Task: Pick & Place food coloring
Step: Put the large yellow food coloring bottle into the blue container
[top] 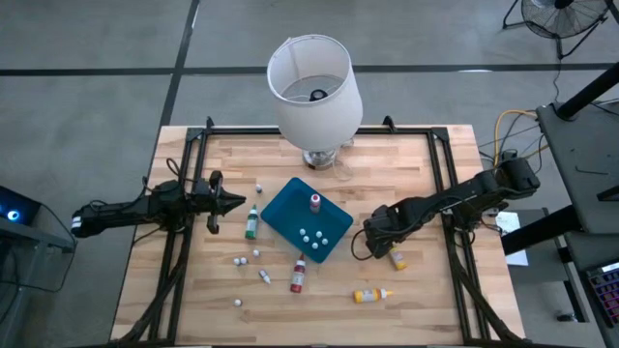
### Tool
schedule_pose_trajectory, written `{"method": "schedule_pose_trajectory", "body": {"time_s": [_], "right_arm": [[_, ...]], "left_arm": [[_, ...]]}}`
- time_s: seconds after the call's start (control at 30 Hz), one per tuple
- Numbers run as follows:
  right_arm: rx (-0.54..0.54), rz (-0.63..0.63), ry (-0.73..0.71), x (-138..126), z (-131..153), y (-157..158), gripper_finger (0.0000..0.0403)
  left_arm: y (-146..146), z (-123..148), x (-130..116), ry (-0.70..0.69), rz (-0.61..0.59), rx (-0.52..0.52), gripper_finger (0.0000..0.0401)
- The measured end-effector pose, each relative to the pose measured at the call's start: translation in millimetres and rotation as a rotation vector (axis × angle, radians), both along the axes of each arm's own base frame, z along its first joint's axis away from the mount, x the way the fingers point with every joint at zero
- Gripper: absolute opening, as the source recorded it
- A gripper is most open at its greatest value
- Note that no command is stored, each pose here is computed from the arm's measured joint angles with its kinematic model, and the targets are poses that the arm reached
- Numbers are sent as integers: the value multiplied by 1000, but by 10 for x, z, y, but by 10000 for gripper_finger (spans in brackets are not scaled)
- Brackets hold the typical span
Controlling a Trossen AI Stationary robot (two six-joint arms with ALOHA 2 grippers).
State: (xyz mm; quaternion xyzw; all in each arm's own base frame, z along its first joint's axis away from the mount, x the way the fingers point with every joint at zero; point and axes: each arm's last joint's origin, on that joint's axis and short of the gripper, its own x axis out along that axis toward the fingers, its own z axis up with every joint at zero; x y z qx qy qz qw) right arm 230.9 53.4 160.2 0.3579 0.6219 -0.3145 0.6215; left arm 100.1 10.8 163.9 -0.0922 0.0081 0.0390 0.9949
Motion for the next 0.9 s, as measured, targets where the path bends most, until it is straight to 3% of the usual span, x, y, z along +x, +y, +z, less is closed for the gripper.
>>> {"method": "schedule_pose_trajectory", "body": {"time_s": [0.5,0.9], "right_arm": [[-6,-9,37,28,-125,7,177],[-3,-6,33,13,-171,4,111]], "left_arm": [[0,0,0,0,0,0,0],[0,-1,0,1,0,0,0]]}}
